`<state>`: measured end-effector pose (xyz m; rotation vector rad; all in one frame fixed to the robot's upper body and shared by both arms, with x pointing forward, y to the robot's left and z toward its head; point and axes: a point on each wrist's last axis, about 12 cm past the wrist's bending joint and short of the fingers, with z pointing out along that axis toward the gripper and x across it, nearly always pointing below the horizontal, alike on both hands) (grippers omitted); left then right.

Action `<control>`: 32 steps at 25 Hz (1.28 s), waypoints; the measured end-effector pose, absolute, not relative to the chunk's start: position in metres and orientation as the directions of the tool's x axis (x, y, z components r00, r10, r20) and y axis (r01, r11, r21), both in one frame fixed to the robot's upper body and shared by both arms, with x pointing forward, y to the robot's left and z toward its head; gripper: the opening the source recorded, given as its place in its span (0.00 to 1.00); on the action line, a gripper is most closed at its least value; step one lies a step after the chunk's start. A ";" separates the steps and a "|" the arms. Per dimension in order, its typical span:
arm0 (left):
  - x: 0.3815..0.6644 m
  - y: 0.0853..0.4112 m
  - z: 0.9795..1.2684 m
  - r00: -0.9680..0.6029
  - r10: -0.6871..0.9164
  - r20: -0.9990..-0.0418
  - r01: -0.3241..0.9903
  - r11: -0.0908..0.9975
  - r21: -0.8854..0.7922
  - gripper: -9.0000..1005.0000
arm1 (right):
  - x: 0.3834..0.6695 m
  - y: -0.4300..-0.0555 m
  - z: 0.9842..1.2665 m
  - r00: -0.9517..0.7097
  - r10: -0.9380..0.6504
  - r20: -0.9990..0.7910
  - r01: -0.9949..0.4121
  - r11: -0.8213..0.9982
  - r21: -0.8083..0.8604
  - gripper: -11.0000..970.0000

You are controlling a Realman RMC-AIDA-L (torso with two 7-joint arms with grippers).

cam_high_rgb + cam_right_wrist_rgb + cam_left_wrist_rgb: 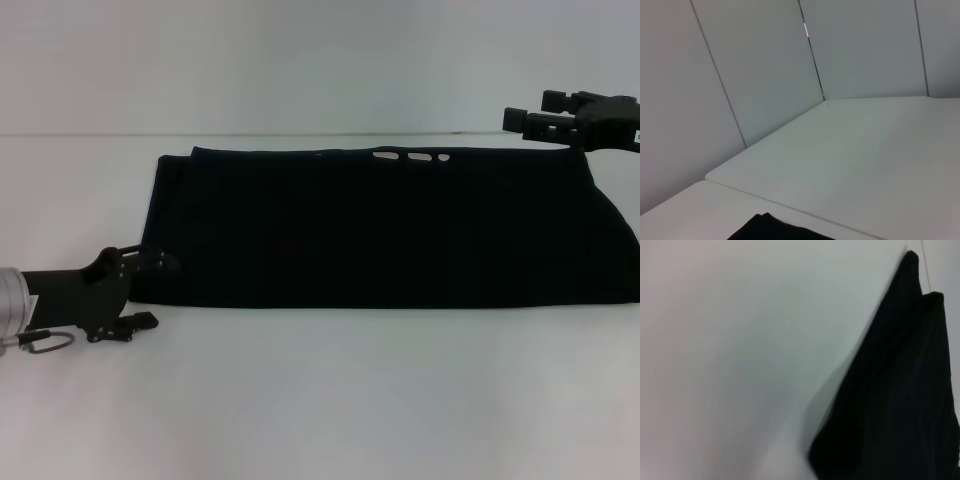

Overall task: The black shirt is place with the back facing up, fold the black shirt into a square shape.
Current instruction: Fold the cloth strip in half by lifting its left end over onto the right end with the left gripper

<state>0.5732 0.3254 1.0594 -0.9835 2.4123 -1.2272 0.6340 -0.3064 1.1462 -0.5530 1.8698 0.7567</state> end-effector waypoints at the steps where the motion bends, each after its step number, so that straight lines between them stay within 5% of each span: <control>1: 0.574 0.325 1.060 -0.736 -0.674 0.066 -0.449 0.412 -0.793 0.90 | 0.634 -0.306 1.146 -0.393 -0.040 -0.919 -0.668 0.699 0.255 0.94; 32: 0.578 0.328 1.059 -0.711 -0.702 0.039 -0.452 0.414 -0.790 0.90 | 0.633 -0.308 1.147 -0.388 -0.034 -0.921 -0.667 0.700 0.255 0.94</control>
